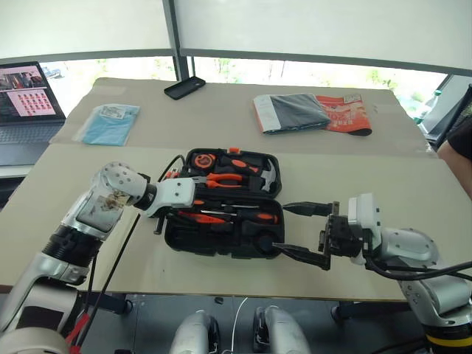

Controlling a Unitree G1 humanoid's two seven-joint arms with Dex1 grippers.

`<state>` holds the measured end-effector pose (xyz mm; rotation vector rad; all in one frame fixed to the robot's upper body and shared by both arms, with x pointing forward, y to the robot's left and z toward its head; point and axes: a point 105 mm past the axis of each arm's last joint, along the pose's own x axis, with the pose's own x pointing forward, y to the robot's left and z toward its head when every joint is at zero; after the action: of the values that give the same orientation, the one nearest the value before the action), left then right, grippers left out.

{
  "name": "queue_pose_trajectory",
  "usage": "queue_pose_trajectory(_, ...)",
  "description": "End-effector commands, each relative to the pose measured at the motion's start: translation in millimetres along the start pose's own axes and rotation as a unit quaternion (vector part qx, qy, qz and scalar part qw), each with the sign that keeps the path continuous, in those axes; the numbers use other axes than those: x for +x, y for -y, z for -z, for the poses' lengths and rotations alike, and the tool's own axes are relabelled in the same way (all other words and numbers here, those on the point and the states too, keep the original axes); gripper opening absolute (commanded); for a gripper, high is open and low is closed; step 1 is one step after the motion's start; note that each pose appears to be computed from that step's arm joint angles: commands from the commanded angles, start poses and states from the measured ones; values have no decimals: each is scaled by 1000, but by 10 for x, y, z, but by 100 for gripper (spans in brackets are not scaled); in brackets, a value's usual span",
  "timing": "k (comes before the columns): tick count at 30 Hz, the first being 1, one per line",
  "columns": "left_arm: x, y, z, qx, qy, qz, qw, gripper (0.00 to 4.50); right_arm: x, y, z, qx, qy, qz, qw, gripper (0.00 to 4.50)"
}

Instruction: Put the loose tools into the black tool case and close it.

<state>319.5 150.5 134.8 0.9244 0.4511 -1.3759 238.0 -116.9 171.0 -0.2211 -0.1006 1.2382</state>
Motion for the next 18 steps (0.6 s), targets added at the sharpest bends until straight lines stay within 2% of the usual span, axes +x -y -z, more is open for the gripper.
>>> queue_pose_trajectory(1, 28, 89, 108, -8, -29, 23, 999, 47, 30, -6, -73, -13, 13, -7, 1000, 450)
queue_pose_trajectory(6, 125, 89, 20, -56, 23, 16, 998, 47, 50, 2, -62, -12, 14, -10, 1000, 450)
queue_pose_trajectory(8, 99, 11, -1, -48, 41, -16, 998, 148, 56, 2, -59, -12, 14, -12, 1000, 450)
queue_pose_trajectory(9, 65, -1, -10, -36, 48, -20, 998, 164, 57, 5, -58, -11, 14, -12, 1000, 450)
queue_pose_trajectory(14, -209, -145, -205, 4, 134, -50, 990, 343, 70, 10, -34, -7, 16, -15, 1000, 450)
queue_pose_trajectory(18, -385, -206, -257, 2, 170, -65, 983, 343, 84, -4, -14, 0, 19, -17, 1000, 450)
